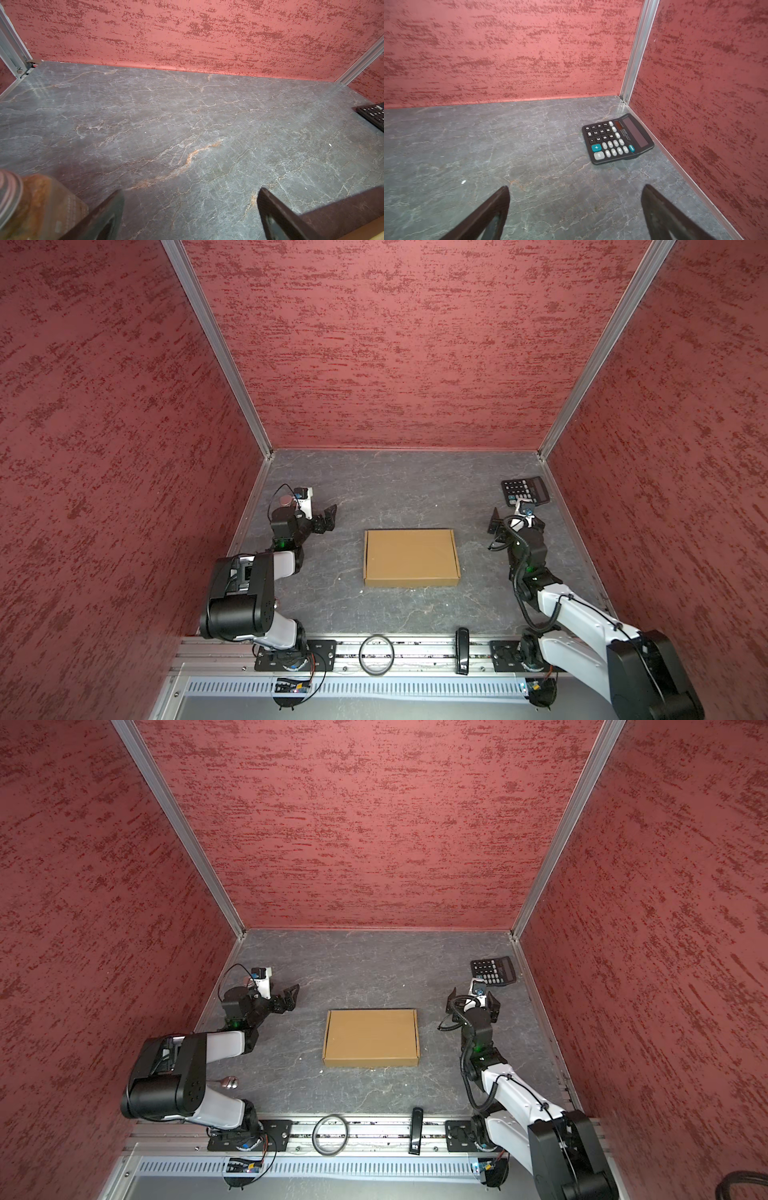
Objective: Fold the paper box
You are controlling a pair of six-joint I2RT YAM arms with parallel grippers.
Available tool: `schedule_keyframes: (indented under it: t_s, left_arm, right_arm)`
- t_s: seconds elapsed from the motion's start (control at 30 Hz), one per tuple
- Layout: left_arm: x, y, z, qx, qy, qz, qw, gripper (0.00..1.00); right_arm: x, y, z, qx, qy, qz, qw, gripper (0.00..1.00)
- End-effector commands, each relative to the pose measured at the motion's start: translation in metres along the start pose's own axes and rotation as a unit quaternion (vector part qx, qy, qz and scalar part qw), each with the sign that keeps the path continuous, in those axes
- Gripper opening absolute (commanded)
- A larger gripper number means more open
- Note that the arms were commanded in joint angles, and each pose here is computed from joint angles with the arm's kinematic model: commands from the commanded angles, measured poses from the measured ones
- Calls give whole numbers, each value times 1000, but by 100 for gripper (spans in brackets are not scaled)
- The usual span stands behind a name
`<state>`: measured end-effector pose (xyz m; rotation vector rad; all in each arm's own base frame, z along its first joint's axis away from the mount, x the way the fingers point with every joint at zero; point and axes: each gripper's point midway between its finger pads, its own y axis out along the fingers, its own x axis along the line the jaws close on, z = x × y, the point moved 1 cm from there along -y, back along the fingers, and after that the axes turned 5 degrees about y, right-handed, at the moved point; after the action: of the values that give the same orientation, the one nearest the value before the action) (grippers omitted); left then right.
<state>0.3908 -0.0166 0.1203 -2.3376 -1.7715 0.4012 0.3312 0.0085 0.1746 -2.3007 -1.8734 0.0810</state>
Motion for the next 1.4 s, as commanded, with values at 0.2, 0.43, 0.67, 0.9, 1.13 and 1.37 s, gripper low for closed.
schedule_keyframes:
  t_s: [0.2, 0.43, 0.67, 0.9, 1.13, 1.37]
  left_arm:
    - [0, -6, -8, -23, 11, 6, 1000, 99]
    - [13, -7, -5, -28, 1, -47, 999, 100]
    - [20, -11, 3, -46, -5, -75, 996, 100]
    - [14, -7, 2, -40, 5, -61, 997, 99]
    - [14, -2, 3, -30, 19, -92, 995, 100]
    - [13, -2, 3, -29, 19, -91, 995, 99]
  right_arm:
    - [-8, 15, -16, -45, 7, -10, 999, 99]
    - [-14, 24, -11, -47, 20, -20, 998, 99]
    - [-12, 29, -6, -62, 8, -33, 997, 99]
    - [-16, 37, 6, -63, 5, -34, 997, 99]
    - [-22, 42, 17, -59, 15, -34, 998, 99]
    - [-23, 47, 24, -53, 19, -39, 998, 99]
